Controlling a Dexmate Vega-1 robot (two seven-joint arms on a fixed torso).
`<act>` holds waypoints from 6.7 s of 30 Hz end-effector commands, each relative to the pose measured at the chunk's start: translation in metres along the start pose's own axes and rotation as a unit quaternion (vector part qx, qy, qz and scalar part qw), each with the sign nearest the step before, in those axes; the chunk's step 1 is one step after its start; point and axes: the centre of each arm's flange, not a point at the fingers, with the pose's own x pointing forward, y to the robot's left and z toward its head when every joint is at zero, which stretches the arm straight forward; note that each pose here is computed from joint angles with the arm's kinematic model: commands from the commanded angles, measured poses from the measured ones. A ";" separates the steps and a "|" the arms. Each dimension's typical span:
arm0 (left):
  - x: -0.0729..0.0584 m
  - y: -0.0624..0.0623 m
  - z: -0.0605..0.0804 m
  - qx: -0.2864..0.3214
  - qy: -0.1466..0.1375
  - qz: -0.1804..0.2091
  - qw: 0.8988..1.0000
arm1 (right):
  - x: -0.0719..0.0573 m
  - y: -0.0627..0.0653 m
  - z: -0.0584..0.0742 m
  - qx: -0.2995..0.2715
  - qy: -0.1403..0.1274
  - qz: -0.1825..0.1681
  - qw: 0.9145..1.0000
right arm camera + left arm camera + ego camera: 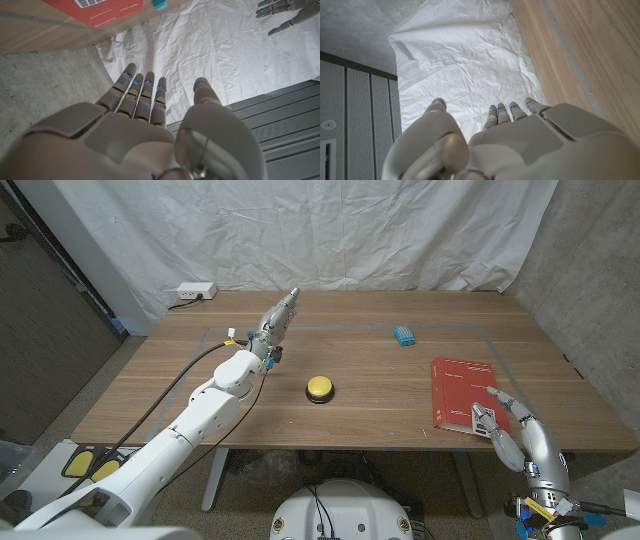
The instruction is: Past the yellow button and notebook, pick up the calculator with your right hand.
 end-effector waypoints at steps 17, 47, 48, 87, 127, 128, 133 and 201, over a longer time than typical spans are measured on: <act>0.006 -0.011 0.015 0.001 -0.011 0.007 1.000 | -0.013 -0.009 -0.010 -0.069 -0.002 -0.010 0.998; 0.002 -0.007 0.013 0.004 -0.013 0.004 1.000 | -0.023 0.006 -0.008 -0.186 -0.021 -0.002 0.982; 0.002 -0.007 0.014 0.004 -0.014 0.002 1.000 | -0.024 0.006 -0.008 -0.189 -0.021 -0.005 0.982; 0.009 -0.019 0.030 0.008 -0.033 -0.010 0.999 | -0.034 0.018 -0.012 -0.302 -0.012 0.002 0.953; 0.012 -0.016 0.044 0.013 -0.047 -0.002 0.999 | -0.027 0.040 -0.020 -0.372 -0.035 -0.009 0.927; 0.012 -0.016 0.044 0.010 -0.048 -0.003 0.999 | -0.026 0.041 -0.021 -0.373 -0.035 -0.008 0.927; 0.012 -0.015 0.044 0.011 -0.045 -0.001 0.999 | -0.024 0.042 -0.026 -0.382 -0.031 -0.007 0.923; 0.012 -0.024 0.061 0.015 -0.058 -0.005 0.998 | -0.030 0.063 -0.070 -0.414 -0.017 -0.054 0.908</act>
